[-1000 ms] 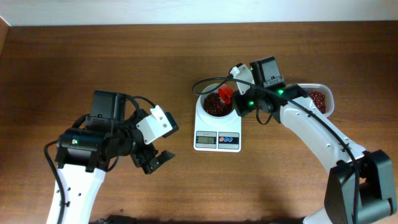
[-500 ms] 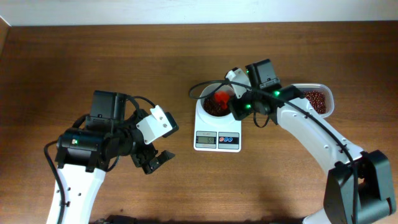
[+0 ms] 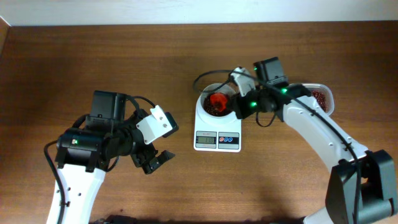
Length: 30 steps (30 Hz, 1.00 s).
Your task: Scoop and weigh 50g on scale
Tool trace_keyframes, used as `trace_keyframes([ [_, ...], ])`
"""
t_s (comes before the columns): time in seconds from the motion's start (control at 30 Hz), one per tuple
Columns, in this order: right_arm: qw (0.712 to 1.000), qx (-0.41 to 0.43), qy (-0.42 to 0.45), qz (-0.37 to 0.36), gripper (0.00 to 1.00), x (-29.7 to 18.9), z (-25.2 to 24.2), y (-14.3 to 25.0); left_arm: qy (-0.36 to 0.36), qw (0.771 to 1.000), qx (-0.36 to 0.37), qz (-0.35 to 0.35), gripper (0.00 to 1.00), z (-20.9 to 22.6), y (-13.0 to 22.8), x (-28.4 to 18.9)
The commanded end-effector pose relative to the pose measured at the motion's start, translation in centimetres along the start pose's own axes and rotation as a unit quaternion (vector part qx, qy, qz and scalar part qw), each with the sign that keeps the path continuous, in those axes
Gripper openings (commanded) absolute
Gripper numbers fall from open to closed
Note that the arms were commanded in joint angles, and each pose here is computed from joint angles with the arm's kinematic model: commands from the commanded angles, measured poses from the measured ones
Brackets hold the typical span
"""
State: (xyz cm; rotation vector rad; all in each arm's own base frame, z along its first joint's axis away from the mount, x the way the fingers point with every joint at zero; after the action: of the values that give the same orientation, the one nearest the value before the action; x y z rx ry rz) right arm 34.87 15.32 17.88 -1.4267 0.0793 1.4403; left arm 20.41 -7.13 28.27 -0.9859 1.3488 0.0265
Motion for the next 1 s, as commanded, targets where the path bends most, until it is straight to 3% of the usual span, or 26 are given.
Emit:
trace_keyframes([
  [0.0,0.999,0.018,-0.021,-0.022,0.04,-0.8,-0.9,-0.7,-0.001,1.000,0.012,-0.015,0.99,-0.1,-0.4,-0.7],
  [0.97,0.998,-0.005,0.013,-0.058,0.04,-3.4,-0.6,-1.9,-0.001,1.000,0.012,-0.015,0.99,-0.1,-0.4,-0.7],
])
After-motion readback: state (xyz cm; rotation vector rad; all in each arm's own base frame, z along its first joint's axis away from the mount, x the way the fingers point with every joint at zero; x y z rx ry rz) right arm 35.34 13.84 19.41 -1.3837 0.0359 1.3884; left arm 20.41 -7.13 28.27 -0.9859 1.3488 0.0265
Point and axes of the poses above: each gripper's point midway between its finger pads, its own x axis out along the fingers, its own z axis along the line the jaws close on, y = z × x, the point moved 8 cm from there along -x, back along the fingers, and after that the axes turned 9 degrees about -x, right-handed, at the moved point
